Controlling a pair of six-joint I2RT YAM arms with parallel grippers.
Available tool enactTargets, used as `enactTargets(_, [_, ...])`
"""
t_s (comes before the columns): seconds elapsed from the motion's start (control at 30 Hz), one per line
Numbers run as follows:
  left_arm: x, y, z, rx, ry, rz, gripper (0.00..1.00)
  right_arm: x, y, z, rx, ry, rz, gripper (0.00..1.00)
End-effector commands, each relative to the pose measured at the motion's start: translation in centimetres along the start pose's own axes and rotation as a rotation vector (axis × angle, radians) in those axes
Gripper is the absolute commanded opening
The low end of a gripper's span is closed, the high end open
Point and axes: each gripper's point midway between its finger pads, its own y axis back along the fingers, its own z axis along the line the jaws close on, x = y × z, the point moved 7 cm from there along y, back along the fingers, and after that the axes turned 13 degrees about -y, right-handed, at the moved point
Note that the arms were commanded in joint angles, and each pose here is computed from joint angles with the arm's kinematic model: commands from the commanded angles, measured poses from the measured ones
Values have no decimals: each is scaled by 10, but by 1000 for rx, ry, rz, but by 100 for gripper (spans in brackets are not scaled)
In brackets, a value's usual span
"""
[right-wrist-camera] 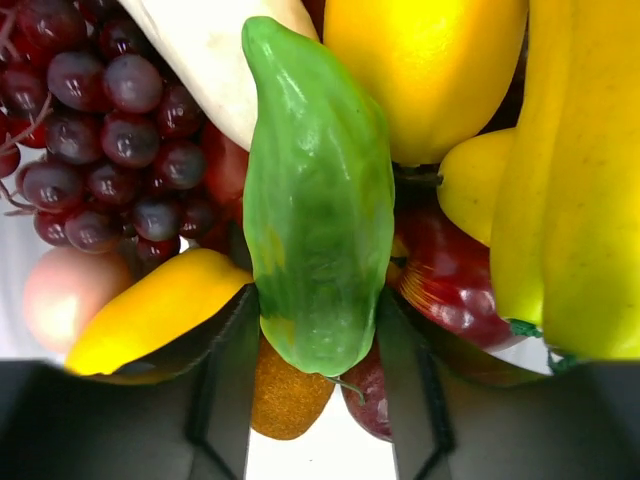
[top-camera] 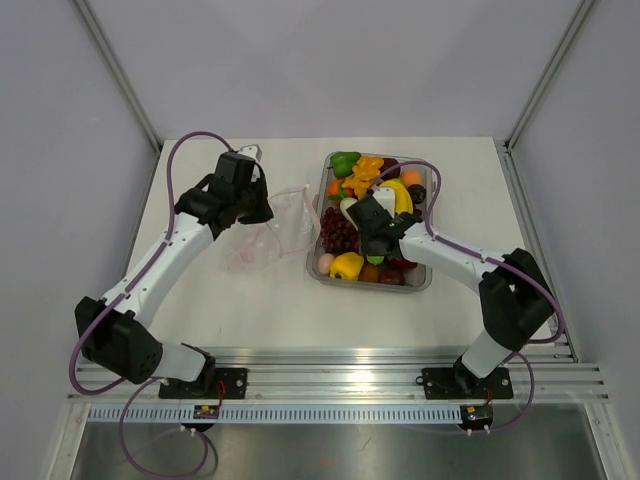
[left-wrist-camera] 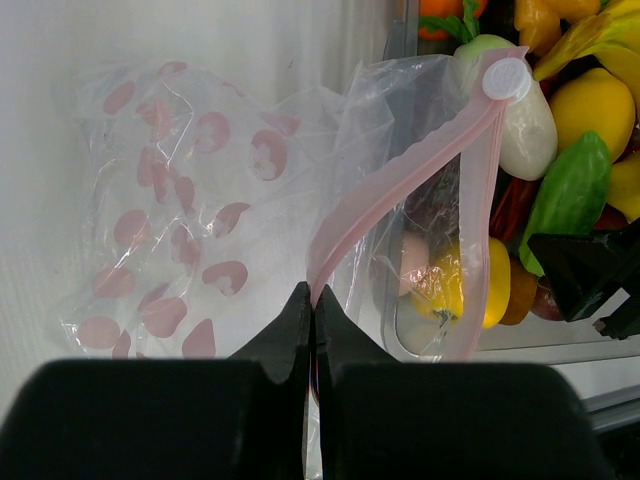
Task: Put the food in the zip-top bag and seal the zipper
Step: Pick up the fake vegetable from the bin, then place the fake vegetable in the zipper food storage bag.
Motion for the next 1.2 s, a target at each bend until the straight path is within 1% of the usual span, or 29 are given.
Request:
enactTargets(0.0, [-13,5,-6,21,-7,-42,0,-25,8,11,-36,-42,-88,48])
enactTargets(0.03, [-14,6,-6,28,-6,-44,0,-26,12,10,-46,-47,-91,41])
enactTargets(0.07, [-14,7,-7,31,-3,-44,0,-28,14,10,-55,-51,-92,36])
enactTargets(0.17, [-16,7,-10,57,3,-48,0,-32,29,10,-99,-68,-97,26])
enactTargets(0.23, [-17,7,-12,68,0,-42,0,-36,44,10,-147,-92,-106,25])
enactTargets(0.3, [-18,6,-13,75,-2,-43,0,-42,56,12,-192,-116,-115,25])
enactTargets(0.37, [-19,6,-14,79,-1,-42,0,-53,78,20,-292,-157,-121,25])
enactTargets(0.5, [-18,6,-17,97,-2,-39,0,-73,127,49,-567,-214,-82,26])
enactTargets(0.57, [-18,7,-18,104,3,-40,0,-85,141,59,-634,-237,-96,27])
enactTargets(0.67, [-18,8,-19,118,5,-46,0,-92,150,74,-705,-228,-70,27])
enactTargets(0.7, [-18,8,-20,124,5,-43,0,-88,149,82,-745,-213,-27,27])
enactTargets(0.87, [-18,9,-22,144,7,-43,0,-76,157,109,-869,-198,71,28])
enactTargets(1.0, [-21,12,-25,165,7,-52,0,-59,151,119,-897,-167,167,28])
enactTargets(1.17, [-29,18,-27,175,2,-72,0,-43,145,119,-916,-143,257,29])
